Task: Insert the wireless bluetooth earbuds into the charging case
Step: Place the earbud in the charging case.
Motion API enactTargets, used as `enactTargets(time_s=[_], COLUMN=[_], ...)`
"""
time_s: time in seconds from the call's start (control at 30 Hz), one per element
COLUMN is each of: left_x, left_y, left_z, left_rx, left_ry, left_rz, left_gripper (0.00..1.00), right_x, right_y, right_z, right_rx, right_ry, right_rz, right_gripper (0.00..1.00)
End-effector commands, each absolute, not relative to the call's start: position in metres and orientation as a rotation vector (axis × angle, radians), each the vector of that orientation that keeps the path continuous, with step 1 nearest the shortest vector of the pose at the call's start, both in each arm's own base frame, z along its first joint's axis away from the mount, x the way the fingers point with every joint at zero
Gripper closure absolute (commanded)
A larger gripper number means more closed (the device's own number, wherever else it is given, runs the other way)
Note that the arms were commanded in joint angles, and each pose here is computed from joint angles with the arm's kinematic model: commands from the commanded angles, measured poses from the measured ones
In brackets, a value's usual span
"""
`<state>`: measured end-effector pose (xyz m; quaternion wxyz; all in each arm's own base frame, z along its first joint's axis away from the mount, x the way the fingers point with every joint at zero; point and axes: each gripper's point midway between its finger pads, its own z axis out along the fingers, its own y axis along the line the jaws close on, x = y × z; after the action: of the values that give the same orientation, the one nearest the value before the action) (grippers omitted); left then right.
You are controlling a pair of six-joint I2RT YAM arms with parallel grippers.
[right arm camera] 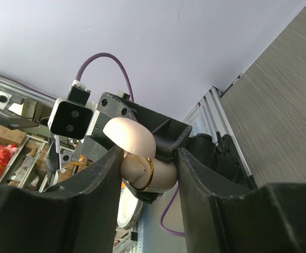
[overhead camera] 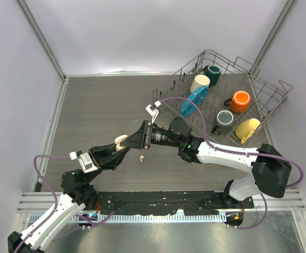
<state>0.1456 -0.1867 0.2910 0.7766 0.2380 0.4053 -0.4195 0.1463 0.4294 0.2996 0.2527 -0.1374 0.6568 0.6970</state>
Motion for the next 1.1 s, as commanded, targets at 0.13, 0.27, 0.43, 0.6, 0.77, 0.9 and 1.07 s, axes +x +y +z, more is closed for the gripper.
enactTargets(time_s=[0.13,0.27,0.43,0.6,0.77,0.9,1.07], left_x=[0.150,0.153,0.156,0.157,0.159,0.159,0.163], left_y=[-0.189,-0.189,-0.190,-0.191,-0.192,-0.194,-0.190], left_z=[0.269,0.266,0.263,0.261,0.258,0.258,0.255], left_rx=[0.522,0.517,0.519,0.526,0.531,0.538,0.510], left_ry=[0.898,0.920,0.946,0.960,0.973,0.978,0.989], left_rz=[-0.897,-0.889,-0.888,-0.881,-0.880,-0.882,-0.866], left_gripper=[1.00,0.99,0.96,0.96,0.97,1.00,1.00], right_x=[0.136,0.136,0.145,0.154,0.159,0.160,0.163], right_y=[0.429,0.429,0.427,0.423,0.421,0.421,0.418], right_z=[0.316,0.316,0.314,0.311,0.304,0.303,0.305], right_rx=[-0.436,-0.476,-0.495,-0.525,-0.532,-0.539,-0.526], right_ry=[1.737,1.738,1.772,1.801,1.835,1.836,1.825], right_rz=[1.952,1.922,1.796,1.666,1.591,1.573,1.546], right_gripper=[0.69,0.74,0.77,0.77,0.78,0.74,0.43])
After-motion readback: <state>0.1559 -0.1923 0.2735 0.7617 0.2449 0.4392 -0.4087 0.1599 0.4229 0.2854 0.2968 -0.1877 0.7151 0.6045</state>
